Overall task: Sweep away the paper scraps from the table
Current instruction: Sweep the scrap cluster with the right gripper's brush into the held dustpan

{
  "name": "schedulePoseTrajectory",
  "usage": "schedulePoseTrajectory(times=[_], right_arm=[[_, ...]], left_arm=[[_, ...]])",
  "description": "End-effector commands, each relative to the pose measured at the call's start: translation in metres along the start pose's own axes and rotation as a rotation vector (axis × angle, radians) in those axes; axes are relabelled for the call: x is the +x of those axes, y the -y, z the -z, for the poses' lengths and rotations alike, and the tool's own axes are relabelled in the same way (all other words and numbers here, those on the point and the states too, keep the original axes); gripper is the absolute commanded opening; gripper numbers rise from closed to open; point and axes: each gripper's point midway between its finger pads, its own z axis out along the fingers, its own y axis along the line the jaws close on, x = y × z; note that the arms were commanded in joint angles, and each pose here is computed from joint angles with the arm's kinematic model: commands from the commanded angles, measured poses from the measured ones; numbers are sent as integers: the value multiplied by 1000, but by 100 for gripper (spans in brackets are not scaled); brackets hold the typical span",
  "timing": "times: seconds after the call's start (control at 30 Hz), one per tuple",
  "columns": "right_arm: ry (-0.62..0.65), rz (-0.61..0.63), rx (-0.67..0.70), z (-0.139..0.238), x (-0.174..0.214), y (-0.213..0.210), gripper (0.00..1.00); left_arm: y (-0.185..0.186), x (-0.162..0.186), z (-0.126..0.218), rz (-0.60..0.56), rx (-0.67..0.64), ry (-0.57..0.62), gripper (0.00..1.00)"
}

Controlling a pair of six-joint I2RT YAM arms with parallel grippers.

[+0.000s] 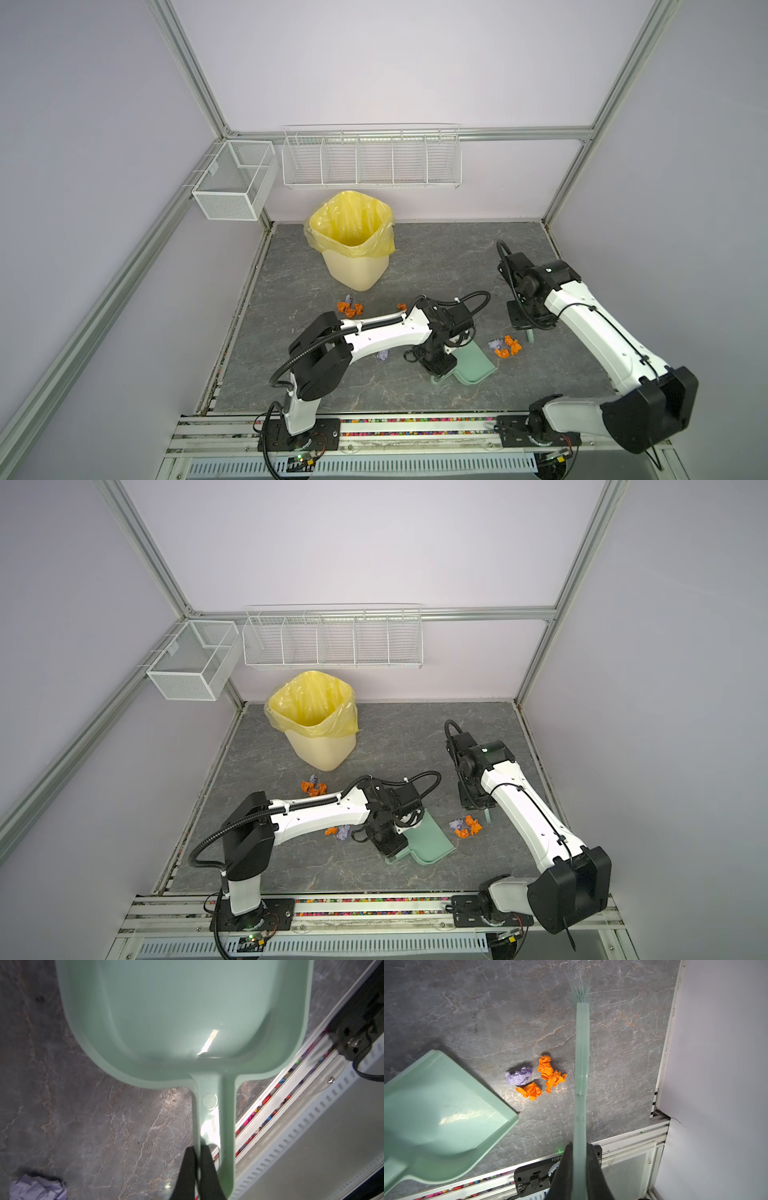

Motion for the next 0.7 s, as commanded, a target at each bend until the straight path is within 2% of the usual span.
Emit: schedulePoseTrajectory(times=[0.0, 0.33, 0.43, 0.67], right_arm=[[-30, -10, -51, -4, 10, -11, 7], [-54, 27, -117, -11, 23, -32, 7], [-46, 62, -188, -6, 24, -47, 7], [15, 101, -448, 25, 24, -90, 7]], left_arm=[[9, -8, 3, -25, 24, 6, 0], [13, -12, 2, -30, 37, -9, 0], [13, -13, 1, -30, 40, -14, 0], [12, -16, -2, -25, 41, -20, 0]])
